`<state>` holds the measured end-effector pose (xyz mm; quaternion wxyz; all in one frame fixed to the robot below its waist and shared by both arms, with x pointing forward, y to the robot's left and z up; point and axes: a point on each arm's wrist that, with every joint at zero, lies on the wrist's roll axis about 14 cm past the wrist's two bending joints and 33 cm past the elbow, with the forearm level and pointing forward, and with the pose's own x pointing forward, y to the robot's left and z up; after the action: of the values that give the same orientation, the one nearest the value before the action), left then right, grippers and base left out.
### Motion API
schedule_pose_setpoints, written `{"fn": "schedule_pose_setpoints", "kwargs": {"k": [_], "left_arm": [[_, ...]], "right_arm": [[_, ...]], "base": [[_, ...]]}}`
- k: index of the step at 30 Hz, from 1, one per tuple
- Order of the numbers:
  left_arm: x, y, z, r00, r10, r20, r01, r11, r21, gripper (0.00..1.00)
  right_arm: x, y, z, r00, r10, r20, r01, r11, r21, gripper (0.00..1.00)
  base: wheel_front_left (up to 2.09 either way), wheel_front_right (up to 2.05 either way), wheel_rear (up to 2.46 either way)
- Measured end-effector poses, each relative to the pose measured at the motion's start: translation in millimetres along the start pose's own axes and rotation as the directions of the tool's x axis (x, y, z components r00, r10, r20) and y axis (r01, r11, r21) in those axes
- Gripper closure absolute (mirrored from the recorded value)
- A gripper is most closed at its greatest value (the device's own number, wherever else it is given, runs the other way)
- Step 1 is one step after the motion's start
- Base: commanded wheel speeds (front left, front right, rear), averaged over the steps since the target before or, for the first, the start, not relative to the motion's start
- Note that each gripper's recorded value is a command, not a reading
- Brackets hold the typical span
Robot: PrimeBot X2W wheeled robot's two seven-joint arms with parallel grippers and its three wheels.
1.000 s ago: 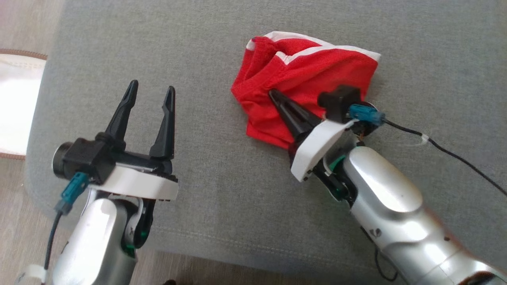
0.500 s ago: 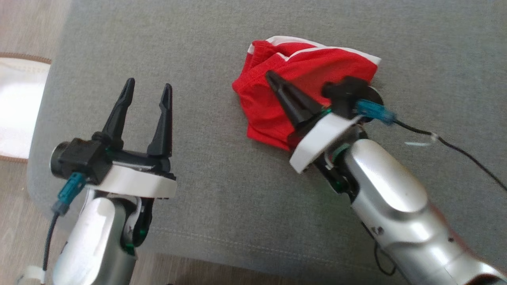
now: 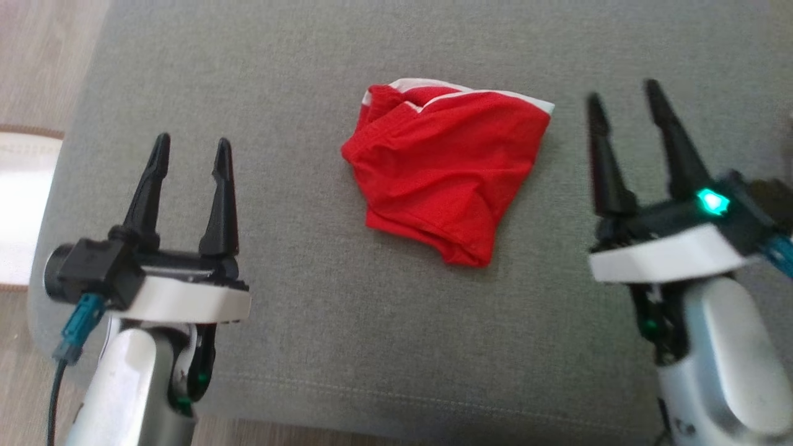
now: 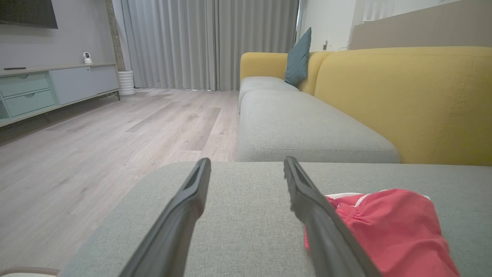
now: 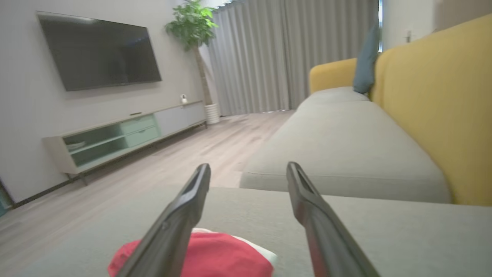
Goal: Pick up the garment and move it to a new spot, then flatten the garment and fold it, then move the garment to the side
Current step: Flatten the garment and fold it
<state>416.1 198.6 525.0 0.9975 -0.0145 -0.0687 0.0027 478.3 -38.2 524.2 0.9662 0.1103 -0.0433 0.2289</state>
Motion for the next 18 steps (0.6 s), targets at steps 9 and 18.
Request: {"fn": "schedule_pose_setpoints", "kwargs": {"k": [9,18], "left_arm": [[-14.6,-13.5,-3.6,0.998,-0.063,-0.021,0.063,0.998,-0.001,0.00],[-30.5,-25.0,-6.9,0.993,-0.109,-0.052,0.109,0.994,0.007,0.00]], "right_arm": [[-62.6,-32.1,23.9,0.987,-0.158,-0.009,0.157,0.986,-0.061,0.00],[-118.8,-48.3,24.3,0.960,-0.271,-0.068,0.264,0.960,-0.096,0.00]], "base": [[0.00,0.00,0.00],[0.00,0.00,0.00]]}}
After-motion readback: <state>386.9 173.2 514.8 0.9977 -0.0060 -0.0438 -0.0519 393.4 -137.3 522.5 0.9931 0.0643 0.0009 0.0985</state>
